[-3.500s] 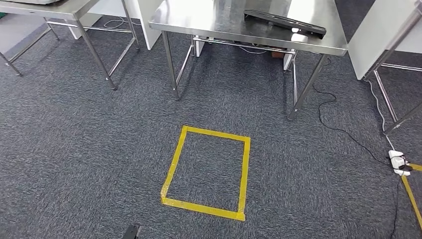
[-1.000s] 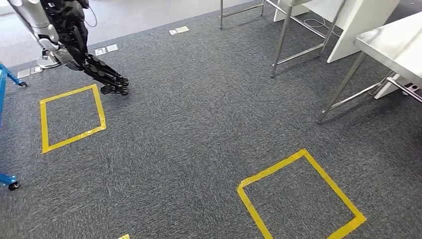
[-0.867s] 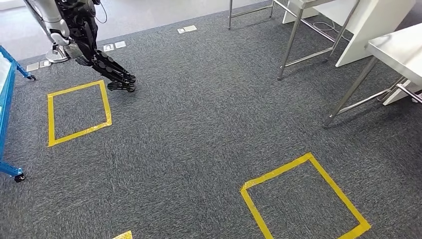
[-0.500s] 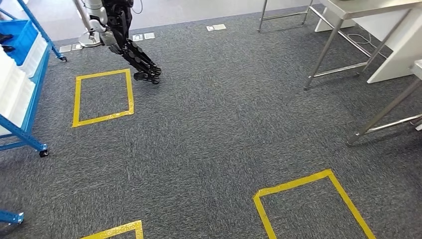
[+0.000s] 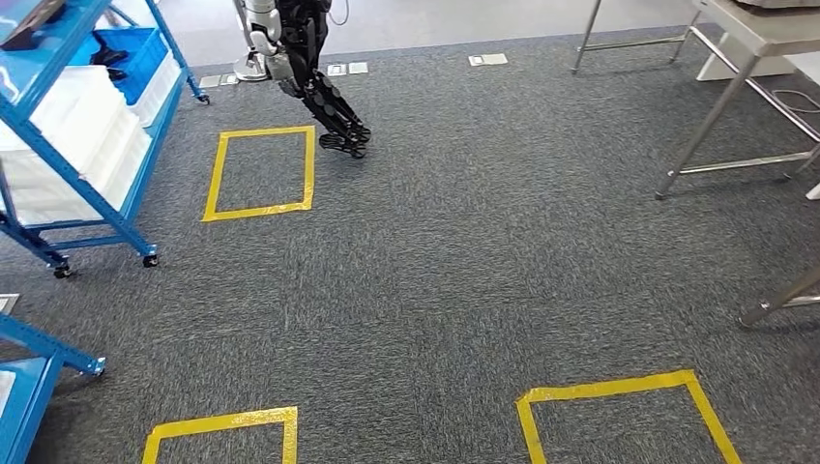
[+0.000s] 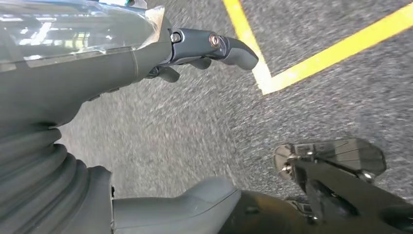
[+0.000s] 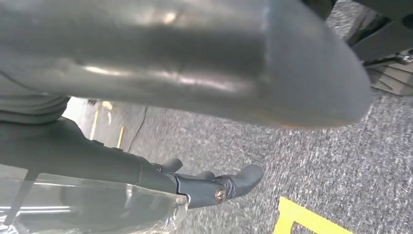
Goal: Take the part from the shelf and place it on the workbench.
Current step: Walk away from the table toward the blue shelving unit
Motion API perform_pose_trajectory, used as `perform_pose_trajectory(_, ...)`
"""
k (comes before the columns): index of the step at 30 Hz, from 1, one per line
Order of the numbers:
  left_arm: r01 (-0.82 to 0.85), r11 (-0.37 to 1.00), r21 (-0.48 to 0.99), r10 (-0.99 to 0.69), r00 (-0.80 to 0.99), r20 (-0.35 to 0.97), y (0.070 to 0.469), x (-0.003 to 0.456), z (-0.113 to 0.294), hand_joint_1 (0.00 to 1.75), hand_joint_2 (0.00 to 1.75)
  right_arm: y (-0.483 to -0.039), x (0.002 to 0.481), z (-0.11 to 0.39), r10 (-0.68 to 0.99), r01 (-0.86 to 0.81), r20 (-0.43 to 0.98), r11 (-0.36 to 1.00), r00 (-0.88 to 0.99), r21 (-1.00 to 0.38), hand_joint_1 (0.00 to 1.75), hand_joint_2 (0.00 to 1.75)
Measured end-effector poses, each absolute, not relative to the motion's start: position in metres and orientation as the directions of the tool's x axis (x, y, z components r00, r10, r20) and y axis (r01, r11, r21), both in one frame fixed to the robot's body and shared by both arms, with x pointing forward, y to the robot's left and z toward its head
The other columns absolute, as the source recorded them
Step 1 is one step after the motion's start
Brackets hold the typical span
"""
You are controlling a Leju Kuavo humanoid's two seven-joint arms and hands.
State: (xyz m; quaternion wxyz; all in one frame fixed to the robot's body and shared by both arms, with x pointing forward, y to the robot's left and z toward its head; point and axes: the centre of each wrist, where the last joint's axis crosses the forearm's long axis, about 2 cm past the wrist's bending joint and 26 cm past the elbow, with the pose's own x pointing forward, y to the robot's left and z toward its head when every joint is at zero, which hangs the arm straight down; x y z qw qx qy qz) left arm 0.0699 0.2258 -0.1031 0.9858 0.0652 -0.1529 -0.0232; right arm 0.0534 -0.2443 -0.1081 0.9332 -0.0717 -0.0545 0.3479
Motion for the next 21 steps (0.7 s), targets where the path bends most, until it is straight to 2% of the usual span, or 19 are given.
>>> perform_pose_trajectory(21, 0.051, 0.991, 0.126, -0.087, 0.948, 0.307, 0.2244, 0.0735, -0.1024, 0.0, 1.75, -0.2429, 0.0547, -0.1077, 0.622, -0.605, 0.062, 0.777, 0.781, -0.177, 0.0, 0.0)
